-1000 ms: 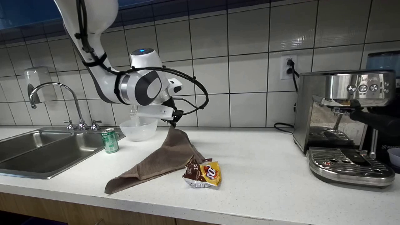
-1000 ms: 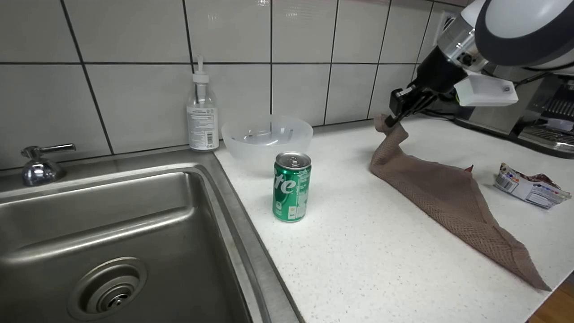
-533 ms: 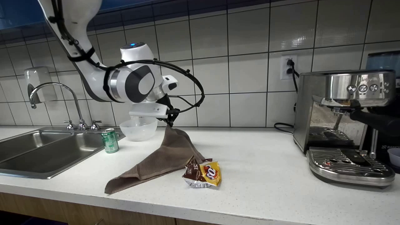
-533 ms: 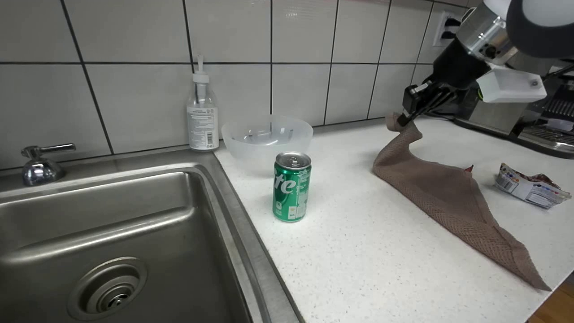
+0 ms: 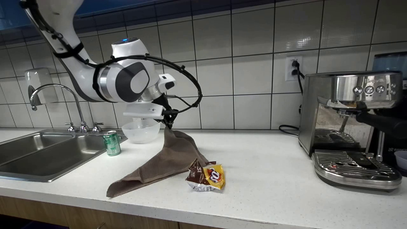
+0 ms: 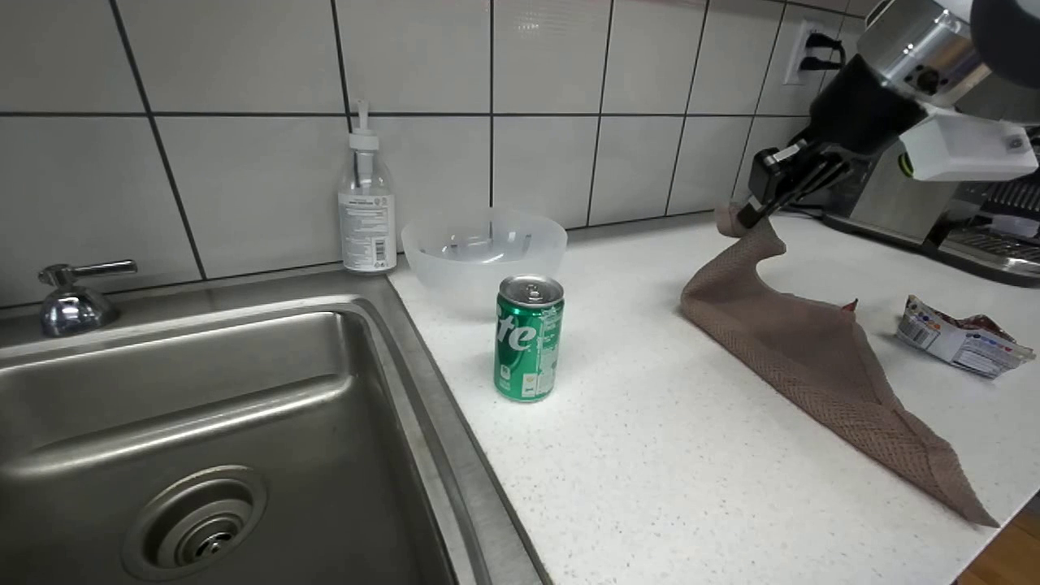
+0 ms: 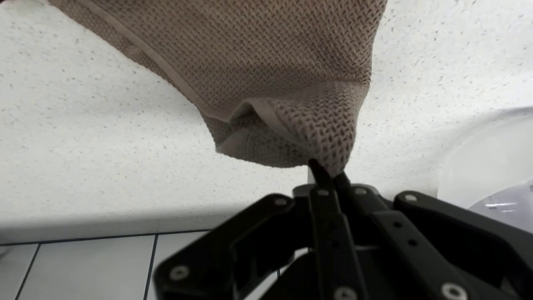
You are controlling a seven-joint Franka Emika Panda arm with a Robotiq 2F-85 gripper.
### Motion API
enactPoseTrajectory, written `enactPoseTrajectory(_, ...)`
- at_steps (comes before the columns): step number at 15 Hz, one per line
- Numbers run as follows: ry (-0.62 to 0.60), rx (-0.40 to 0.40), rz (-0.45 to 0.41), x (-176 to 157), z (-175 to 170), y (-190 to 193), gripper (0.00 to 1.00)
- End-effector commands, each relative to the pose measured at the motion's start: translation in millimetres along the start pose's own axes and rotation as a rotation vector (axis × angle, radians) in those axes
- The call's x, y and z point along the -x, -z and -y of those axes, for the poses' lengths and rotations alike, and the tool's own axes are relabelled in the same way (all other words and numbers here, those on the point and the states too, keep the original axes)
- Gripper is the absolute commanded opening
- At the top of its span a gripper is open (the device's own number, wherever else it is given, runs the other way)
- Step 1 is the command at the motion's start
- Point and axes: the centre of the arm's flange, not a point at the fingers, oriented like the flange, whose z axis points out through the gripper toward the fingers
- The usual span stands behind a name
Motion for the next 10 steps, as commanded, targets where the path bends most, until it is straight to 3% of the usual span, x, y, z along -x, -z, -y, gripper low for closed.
enactPoseTrajectory(1,-0.026,-0.001,-0.018,6.3,3.0,26.7,0.01)
enactPoseTrajectory(10,-0.07,-0.009,-0.056,3.0,5.9,45.4,0.01)
